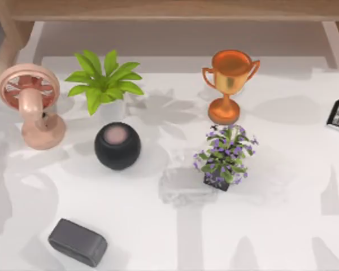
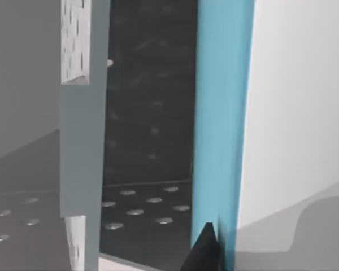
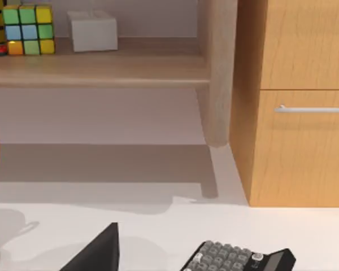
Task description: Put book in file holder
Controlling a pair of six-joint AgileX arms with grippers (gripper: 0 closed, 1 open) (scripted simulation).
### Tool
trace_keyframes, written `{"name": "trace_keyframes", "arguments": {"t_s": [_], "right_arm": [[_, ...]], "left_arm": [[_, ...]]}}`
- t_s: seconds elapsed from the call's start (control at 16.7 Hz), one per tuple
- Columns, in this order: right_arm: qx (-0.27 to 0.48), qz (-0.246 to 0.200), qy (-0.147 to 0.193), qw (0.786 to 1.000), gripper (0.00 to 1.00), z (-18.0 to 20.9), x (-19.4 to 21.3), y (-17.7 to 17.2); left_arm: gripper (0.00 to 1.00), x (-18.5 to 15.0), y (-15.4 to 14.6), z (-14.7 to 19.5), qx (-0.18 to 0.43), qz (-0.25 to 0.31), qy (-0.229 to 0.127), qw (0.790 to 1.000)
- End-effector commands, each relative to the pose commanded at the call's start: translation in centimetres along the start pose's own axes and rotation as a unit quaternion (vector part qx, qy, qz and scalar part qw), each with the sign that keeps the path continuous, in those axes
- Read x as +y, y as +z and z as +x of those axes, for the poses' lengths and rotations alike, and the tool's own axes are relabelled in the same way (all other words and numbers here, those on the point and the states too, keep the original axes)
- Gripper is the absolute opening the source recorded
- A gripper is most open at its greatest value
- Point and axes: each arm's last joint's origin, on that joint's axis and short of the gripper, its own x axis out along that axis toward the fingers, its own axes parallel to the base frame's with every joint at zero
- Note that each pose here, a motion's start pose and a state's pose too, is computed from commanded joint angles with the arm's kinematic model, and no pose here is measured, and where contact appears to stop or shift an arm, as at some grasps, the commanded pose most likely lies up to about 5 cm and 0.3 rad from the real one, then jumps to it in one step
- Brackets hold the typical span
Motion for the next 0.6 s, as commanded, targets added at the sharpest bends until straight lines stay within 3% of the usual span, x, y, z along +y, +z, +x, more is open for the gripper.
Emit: {"name": "trace_keyframes", "arguments": {"t_s": [0.24,0.6], "right_arm": [[0.000,0.000,0.000,1.000,1.00,0.0,0.0,0.0],[0.000,0.000,0.000,1.000,1.00,0.0,0.0,0.0]], "left_arm": [[0.00,-1.0,-1.0,2.2,-0.004,0.045,0.027,0.999],[0.00,-1.3,-1.1,2.4,-0.004,0.048,0.027,0.998]]}}
